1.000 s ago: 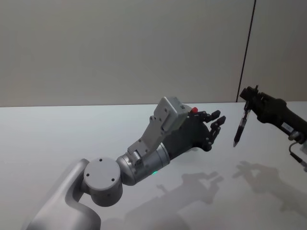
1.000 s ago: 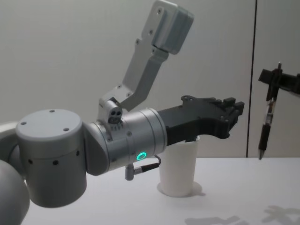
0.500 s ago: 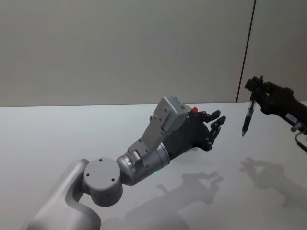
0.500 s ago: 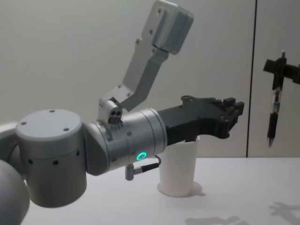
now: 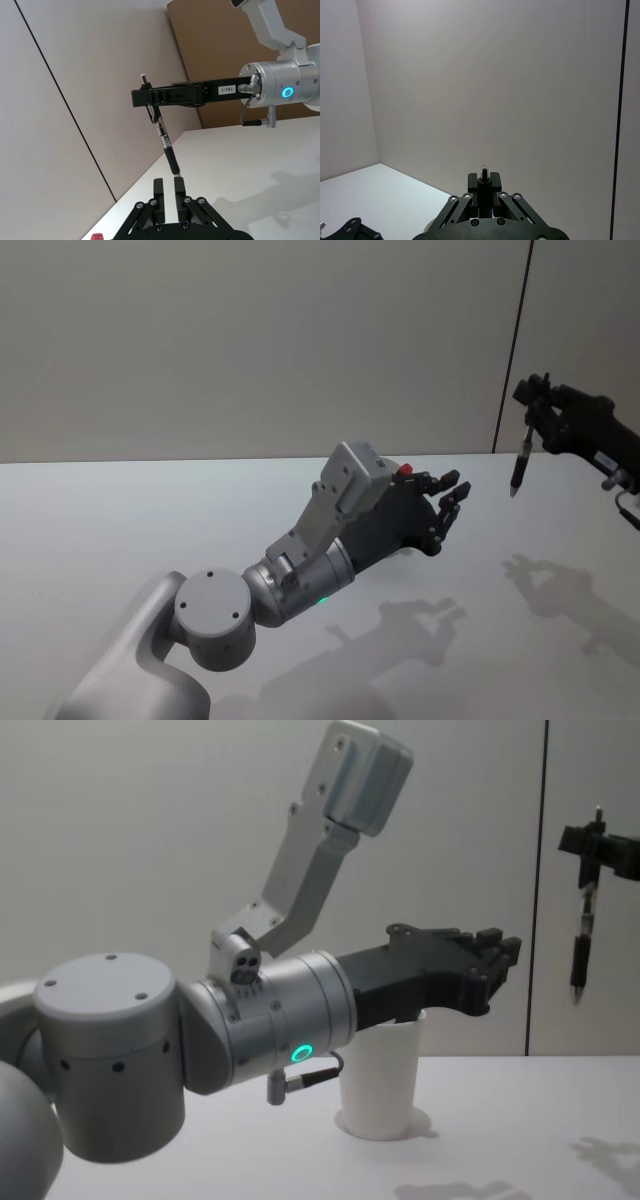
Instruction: Place the pen into the pen holder.
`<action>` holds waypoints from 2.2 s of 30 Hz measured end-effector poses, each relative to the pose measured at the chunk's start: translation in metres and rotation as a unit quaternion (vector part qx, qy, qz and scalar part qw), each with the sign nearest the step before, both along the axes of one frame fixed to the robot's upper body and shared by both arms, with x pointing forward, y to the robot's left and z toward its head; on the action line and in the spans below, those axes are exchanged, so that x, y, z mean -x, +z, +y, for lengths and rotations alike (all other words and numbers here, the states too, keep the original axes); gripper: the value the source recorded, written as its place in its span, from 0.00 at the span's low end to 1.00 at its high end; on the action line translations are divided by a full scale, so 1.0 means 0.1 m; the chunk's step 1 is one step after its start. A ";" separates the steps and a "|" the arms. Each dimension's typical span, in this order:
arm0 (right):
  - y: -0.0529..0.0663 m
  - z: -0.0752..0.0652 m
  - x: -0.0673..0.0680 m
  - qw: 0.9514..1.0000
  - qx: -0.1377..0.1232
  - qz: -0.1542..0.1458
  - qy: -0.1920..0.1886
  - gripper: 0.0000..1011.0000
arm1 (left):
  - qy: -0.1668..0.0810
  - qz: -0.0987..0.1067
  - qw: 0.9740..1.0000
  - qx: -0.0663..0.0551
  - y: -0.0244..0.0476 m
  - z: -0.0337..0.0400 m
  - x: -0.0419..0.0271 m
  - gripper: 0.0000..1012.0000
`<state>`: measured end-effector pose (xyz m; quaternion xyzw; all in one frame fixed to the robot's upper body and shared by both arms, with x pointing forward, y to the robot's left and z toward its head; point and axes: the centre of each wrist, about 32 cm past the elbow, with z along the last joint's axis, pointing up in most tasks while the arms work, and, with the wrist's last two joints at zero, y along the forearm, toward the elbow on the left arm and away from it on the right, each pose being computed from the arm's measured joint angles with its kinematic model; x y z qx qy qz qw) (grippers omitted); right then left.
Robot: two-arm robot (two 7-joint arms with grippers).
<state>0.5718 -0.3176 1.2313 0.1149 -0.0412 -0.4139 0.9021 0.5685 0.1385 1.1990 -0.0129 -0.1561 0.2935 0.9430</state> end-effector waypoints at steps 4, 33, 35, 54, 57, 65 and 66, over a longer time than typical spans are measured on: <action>0.02 0.02 -0.06 1.000 0.004 -0.005 0.000 0.13 | 0.000 0.000 1.000 0.000 0.000 0.000 0.000 0.13; 0.12 0.21 -0.39 0.999 0.009 -0.036 0.025 0.13 | 0.000 0.000 1.000 0.000 0.000 0.000 0.000 0.13; 0.13 0.22 -0.41 0.999 0.011 -0.039 0.026 0.13 | 0.000 0.000 1.000 0.000 0.000 0.000 0.000 0.13; 0.14 0.25 -0.56 0.998 0.009 -0.046 0.032 0.13 | 0.000 0.000 1.000 0.000 0.000 0.000 0.000 0.13; 0.13 0.25 -0.59 0.998 0.005 -0.045 0.036 0.13 | 0.000 0.000 1.000 0.000 0.000 0.000 0.000 0.13; 0.09 0.24 -0.67 0.998 -0.001 -0.045 0.044 0.13 | 0.000 0.000 1.000 0.000 0.000 0.000 0.000 0.13; 0.09 0.23 -0.69 0.998 -0.002 -0.044 0.046 0.13 | 0.000 0.000 1.000 0.000 0.000 0.000 0.000 0.13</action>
